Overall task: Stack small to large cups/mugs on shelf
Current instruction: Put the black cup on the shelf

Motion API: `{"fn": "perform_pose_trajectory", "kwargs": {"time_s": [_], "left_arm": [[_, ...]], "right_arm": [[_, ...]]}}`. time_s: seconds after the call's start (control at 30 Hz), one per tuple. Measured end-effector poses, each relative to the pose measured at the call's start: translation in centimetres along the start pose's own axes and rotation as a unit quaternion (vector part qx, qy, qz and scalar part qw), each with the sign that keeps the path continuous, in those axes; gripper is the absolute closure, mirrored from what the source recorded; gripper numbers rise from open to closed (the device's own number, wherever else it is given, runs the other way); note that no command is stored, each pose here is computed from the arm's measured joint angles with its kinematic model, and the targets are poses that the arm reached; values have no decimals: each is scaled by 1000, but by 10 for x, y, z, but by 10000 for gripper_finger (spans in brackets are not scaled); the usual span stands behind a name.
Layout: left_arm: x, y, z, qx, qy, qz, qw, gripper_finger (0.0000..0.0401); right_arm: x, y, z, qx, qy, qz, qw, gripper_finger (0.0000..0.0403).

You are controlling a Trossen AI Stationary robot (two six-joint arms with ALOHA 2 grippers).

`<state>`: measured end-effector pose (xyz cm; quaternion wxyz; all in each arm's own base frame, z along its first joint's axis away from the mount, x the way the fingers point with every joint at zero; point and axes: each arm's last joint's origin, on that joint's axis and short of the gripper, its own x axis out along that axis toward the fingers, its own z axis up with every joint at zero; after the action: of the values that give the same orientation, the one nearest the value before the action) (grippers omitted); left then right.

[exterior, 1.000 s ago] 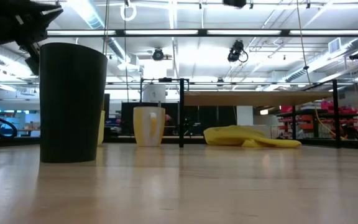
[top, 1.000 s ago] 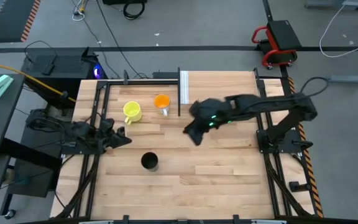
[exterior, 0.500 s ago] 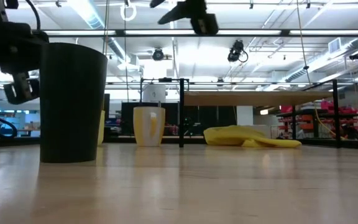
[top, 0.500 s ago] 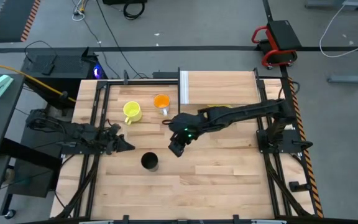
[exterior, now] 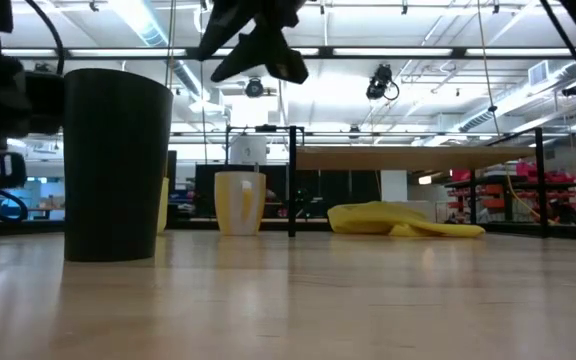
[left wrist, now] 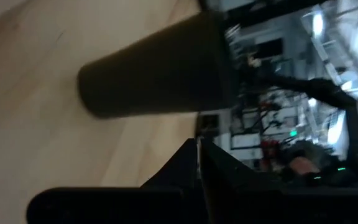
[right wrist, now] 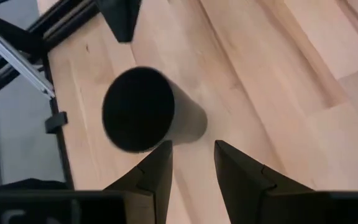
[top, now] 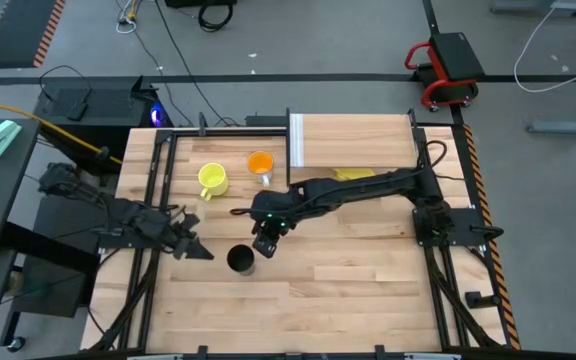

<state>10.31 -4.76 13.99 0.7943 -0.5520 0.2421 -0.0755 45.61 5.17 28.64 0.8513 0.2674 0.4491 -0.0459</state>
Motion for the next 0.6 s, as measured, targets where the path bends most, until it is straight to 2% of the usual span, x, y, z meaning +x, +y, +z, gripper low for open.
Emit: {"fn": "perform_pose_trajectory", "kwargs": {"time_s": [0.3,0.6], "left_arm": [[10,11,-4,-13,5,71,997,376],[20,8,-3,-8,-6,59,998,376]], "right_arm": [[13,-2,0,-6,9,-3,1000,277],[22,-2,0,-6,10,5,1000,277]]}}
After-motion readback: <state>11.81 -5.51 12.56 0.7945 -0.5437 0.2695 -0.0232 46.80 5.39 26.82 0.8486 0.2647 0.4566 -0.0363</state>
